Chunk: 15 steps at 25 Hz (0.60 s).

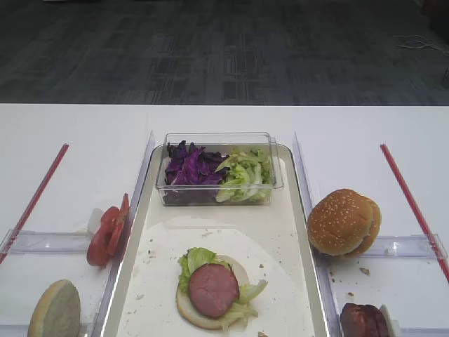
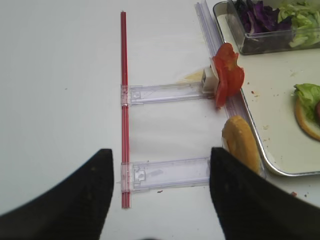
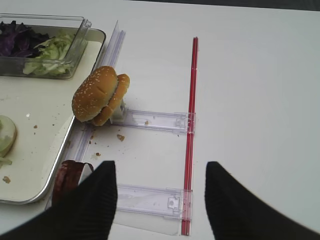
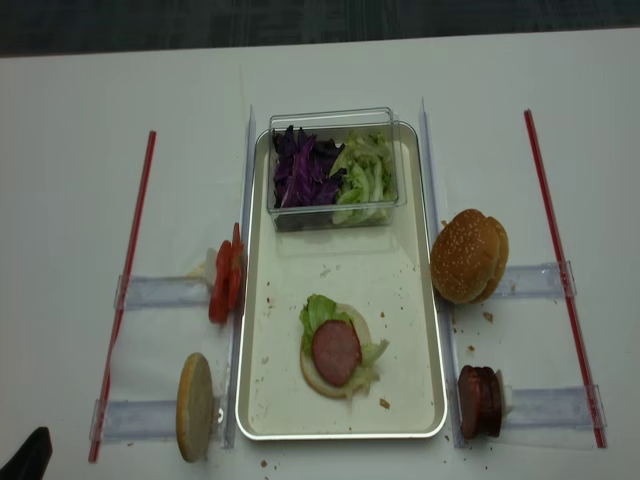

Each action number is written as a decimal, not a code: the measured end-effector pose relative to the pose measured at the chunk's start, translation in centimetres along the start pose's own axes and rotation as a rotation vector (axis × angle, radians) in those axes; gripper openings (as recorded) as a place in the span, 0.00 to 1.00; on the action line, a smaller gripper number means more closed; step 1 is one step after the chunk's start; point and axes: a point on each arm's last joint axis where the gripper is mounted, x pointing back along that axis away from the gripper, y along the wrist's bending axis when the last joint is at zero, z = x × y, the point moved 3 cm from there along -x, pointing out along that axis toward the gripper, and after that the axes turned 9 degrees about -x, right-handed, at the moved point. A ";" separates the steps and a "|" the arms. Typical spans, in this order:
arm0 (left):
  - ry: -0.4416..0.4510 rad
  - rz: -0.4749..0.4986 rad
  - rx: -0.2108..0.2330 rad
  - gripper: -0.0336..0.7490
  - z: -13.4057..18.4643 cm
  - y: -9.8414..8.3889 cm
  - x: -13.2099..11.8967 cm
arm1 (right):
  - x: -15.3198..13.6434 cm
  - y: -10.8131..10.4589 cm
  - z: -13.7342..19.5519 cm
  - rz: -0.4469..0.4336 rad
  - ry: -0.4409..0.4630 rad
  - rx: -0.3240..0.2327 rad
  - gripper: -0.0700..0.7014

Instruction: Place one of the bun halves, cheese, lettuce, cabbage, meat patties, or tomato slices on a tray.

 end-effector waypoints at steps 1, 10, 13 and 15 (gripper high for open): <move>0.000 0.000 0.000 0.59 0.0 0.0 0.0 | 0.0 0.0 0.0 0.000 0.000 0.000 0.62; 0.000 0.000 0.002 0.59 0.0 0.0 0.0 | 0.0 0.0 0.0 0.000 0.002 0.000 0.62; 0.001 -0.007 0.022 0.59 0.0 0.1 0.0 | 0.0 0.0 0.0 0.000 0.002 0.000 0.62; 0.002 -0.013 0.029 0.59 0.0 0.2 0.0 | 0.0 0.0 0.0 0.000 0.002 0.000 0.62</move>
